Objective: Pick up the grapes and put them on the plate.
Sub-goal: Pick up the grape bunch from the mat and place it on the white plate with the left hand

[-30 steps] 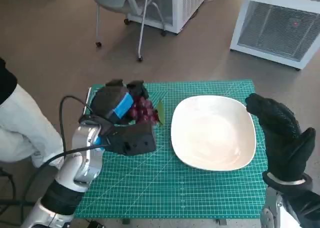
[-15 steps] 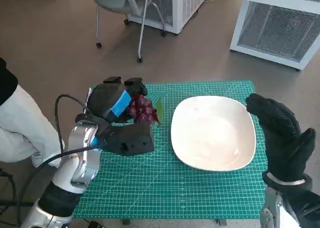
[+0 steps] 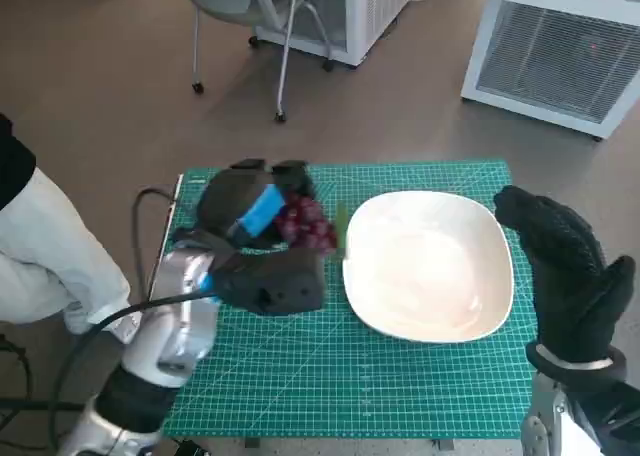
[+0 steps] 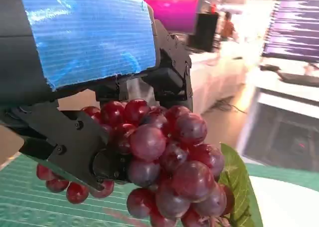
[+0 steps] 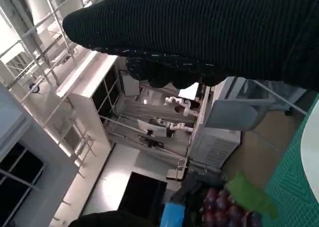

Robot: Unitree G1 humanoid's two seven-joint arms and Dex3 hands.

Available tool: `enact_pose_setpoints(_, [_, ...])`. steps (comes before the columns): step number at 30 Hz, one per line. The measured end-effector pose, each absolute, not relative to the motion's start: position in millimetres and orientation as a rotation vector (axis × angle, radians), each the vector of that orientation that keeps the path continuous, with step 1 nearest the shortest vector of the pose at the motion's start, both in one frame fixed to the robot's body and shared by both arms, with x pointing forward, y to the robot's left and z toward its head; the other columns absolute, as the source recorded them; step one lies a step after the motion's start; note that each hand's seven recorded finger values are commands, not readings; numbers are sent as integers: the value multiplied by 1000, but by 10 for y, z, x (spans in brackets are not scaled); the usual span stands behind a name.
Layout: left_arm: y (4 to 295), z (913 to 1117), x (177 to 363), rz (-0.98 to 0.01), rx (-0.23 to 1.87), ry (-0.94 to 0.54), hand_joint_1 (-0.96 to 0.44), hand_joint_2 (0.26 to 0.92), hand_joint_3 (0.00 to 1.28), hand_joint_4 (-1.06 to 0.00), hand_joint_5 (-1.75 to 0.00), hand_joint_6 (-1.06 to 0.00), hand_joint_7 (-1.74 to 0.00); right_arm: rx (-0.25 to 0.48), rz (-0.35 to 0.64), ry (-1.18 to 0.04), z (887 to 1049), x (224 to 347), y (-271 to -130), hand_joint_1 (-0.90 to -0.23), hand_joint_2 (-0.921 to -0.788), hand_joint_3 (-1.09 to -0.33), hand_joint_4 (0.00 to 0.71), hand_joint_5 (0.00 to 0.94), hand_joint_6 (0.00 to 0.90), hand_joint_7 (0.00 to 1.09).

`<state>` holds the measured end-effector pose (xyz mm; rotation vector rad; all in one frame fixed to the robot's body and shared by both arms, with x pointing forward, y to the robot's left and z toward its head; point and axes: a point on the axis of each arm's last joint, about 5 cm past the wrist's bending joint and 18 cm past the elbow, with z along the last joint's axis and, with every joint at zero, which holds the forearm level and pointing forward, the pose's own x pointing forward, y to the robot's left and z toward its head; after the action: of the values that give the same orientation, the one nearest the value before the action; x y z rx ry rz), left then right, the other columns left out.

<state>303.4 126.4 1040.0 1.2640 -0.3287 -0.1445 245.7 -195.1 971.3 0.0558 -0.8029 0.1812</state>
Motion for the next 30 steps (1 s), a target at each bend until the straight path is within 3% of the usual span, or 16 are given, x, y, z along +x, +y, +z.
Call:
enact_pose_setpoints(5, [1106,10474,3041,-177,1262,-363,6,645,638,-568,-1509,-614,-1168,54,179,-805,9714,2452,-1956,-533,-921,-563,460,3,111,563])
enact_pose_setpoints(11, [771,10594,3066,-248,1278,-434,2,782,421,-540,-1380,-547,-1288,54,180,-808,9716,2447,-1950,-531,-921,-563,460,3,111,563])
enact_pose_setpoints(14, [623,10639,3092,-288,1283,-465,4,800,393,-530,-1443,-561,-1203,55,180,-810,9716,2442,-1948,-527,-921,-564,460,2,111,563])
enact_pose_setpoints(17, [516,10678,3127,-319,1294,-482,4,771,452,-520,-1494,-565,-1182,53,177,-811,9714,2428,-1955,-524,-921,-565,460,2,110,563])
enact_pose_setpoints(24, [346,10732,3178,-369,1325,-513,3,763,567,-413,-1515,-424,-1456,49,163,-811,9702,2395,-1985,-523,-921,-567,459,2,109,563])
enact_pose_setpoints(30, [254,10737,3216,-389,1332,-496,3,757,594,-395,-1539,-408,-1478,50,155,-813,9702,2386,-1991,-522,-921,-567,460,2,109,563])
